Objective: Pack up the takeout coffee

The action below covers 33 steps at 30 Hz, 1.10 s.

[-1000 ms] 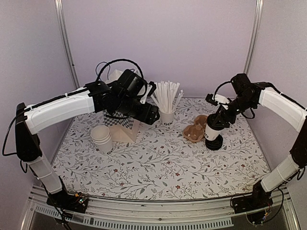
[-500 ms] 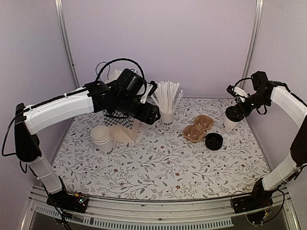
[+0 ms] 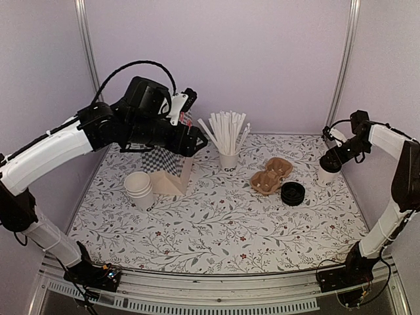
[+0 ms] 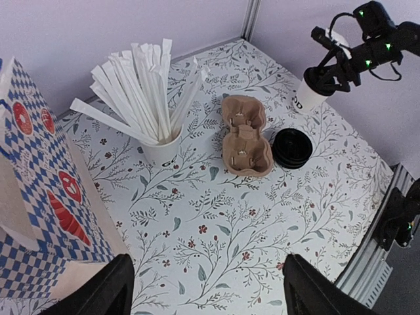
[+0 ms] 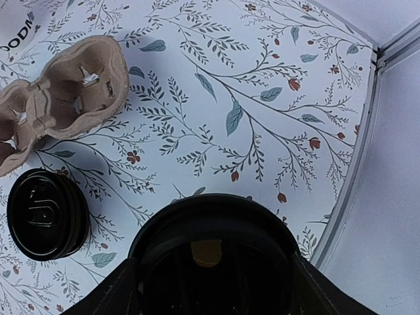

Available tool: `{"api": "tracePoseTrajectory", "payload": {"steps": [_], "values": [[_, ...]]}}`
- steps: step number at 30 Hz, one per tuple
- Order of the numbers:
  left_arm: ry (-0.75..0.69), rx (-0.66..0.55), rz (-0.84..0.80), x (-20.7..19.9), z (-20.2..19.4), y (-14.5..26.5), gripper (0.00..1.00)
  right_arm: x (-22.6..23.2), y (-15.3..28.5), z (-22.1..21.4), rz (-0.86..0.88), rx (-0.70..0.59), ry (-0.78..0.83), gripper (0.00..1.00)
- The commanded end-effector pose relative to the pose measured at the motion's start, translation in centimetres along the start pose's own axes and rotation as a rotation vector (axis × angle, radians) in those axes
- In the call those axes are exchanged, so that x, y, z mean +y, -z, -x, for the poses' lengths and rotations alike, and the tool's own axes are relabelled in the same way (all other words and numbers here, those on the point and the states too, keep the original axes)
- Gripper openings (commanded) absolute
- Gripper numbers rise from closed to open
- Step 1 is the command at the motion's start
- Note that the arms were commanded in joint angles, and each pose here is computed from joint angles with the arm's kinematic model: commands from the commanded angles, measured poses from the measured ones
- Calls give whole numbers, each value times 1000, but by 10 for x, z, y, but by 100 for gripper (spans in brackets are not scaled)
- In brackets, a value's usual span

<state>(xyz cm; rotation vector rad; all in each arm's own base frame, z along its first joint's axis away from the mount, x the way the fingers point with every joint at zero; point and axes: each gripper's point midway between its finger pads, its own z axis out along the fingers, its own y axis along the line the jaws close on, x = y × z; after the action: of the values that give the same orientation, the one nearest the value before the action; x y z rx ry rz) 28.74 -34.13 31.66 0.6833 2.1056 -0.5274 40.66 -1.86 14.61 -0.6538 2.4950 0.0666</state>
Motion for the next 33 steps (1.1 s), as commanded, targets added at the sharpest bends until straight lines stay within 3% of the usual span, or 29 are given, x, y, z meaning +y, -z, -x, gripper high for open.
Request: {"api": "tracePoseTrajectory", "payload": {"steps": [1,4,8,17,21,28,33], "values": [[-10,5,51,12,-9,22,80,-6,-11,-3,-22,-9,-37,79],[24,79,141,34,-32,30,81,-3,-16,-7,-8,1,-54,83],[94,166,228,62,-65,37,81,1,-12,-4,9,-16,-66,99],[394,350,420,141,-143,53,79,14,45,29,5,-190,-69,99],[506,362,451,175,-154,54,76,30,56,32,45,-272,-73,99],[557,429,479,216,-169,41,73,46,51,22,99,-289,-88,99],[555,473,461,226,-181,27,61,49,54,22,101,-307,-83,99]]}}
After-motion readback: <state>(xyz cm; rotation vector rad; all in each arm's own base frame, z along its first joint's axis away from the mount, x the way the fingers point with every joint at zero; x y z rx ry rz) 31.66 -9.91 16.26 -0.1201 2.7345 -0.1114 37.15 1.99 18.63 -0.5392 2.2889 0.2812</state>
